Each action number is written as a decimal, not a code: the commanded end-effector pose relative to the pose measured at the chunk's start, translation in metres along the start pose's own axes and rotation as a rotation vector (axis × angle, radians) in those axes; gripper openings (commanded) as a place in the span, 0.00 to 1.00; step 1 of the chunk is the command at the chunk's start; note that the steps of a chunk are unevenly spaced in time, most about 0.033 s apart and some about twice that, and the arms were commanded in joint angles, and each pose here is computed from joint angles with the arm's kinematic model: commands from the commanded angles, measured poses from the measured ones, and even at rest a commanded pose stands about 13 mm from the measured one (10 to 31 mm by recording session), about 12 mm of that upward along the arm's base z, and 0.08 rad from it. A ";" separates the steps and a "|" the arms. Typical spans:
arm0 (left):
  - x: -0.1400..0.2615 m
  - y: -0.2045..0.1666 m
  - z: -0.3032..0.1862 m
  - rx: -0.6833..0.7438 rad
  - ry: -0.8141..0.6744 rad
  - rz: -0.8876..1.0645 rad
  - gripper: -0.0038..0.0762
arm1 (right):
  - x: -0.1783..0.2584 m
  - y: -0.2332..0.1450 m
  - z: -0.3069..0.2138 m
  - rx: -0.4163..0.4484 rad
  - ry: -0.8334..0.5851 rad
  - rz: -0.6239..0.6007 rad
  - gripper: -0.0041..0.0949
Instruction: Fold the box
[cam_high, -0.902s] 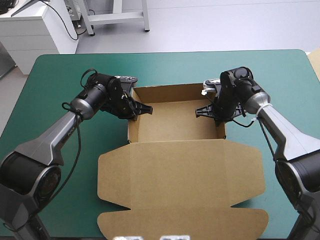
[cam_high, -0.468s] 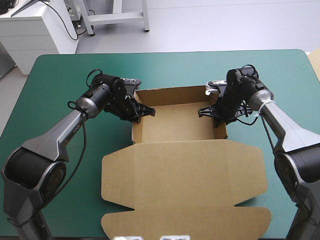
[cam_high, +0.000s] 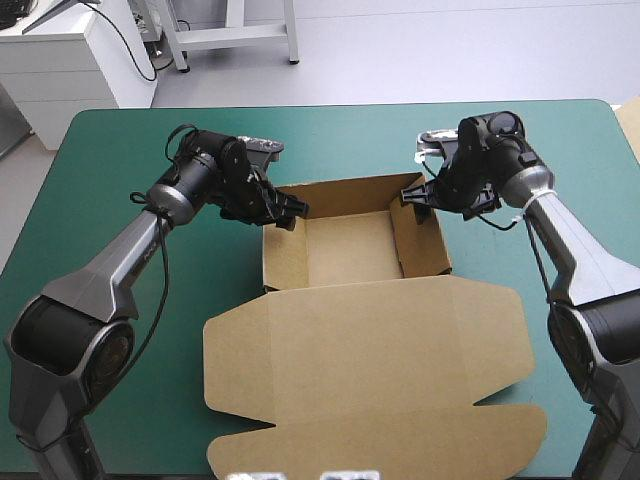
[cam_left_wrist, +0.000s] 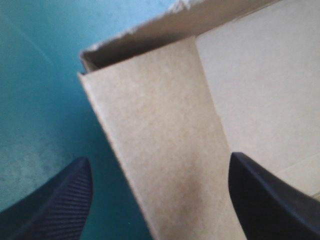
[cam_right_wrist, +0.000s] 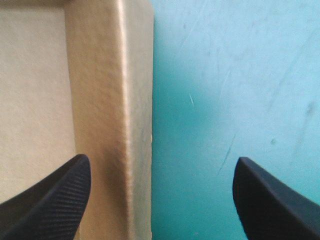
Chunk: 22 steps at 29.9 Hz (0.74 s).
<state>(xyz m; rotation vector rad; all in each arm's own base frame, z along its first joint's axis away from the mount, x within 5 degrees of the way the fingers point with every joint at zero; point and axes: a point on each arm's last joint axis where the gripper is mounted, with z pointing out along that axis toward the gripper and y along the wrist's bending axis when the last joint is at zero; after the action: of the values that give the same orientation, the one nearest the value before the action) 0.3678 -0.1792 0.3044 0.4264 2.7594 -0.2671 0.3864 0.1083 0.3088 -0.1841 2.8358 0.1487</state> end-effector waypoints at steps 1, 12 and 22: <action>-0.012 -0.009 -0.057 0.024 -0.127 0.020 0.72 | -0.004 0.001 -0.066 -0.016 -0.179 -0.002 0.78; -0.004 -0.019 -0.158 0.033 -0.339 0.085 0.05 | 0.021 -0.002 -0.125 0.003 -0.308 -0.024 0.78; 0.068 -0.031 -0.205 0.070 -0.368 0.143 0.04 | 0.027 -0.006 -0.130 0.037 -0.319 -0.044 0.78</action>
<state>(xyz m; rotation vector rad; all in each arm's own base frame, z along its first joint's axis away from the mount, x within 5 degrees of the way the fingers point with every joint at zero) 0.2708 -0.1558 0.4584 0.5168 2.3845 -0.3494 0.3357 0.0888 0.4055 -0.1807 2.5783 0.1177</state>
